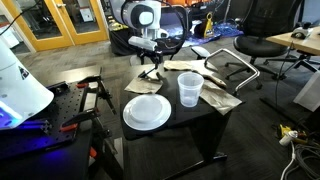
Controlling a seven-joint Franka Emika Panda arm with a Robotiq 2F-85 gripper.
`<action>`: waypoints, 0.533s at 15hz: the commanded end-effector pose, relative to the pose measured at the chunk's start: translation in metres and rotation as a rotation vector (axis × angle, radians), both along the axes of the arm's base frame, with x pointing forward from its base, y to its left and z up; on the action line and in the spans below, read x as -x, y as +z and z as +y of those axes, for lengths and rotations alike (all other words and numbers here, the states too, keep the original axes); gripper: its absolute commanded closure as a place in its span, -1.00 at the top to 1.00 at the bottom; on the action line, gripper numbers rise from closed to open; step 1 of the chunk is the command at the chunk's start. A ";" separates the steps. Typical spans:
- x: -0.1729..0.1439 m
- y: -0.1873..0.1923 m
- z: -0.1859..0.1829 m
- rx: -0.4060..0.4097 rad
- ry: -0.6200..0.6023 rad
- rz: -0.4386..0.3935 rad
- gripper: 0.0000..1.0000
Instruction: Put the marker in the cup
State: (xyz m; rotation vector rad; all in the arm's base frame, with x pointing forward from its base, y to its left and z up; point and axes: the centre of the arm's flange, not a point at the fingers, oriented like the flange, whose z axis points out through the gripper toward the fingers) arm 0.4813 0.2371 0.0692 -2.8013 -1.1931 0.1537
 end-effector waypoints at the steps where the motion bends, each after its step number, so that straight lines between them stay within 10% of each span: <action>1: -0.002 -0.004 0.002 0.004 -0.004 0.000 1.00; 8: -0.002 -0.007 0.002 0.003 -0.001 0.001 -0.15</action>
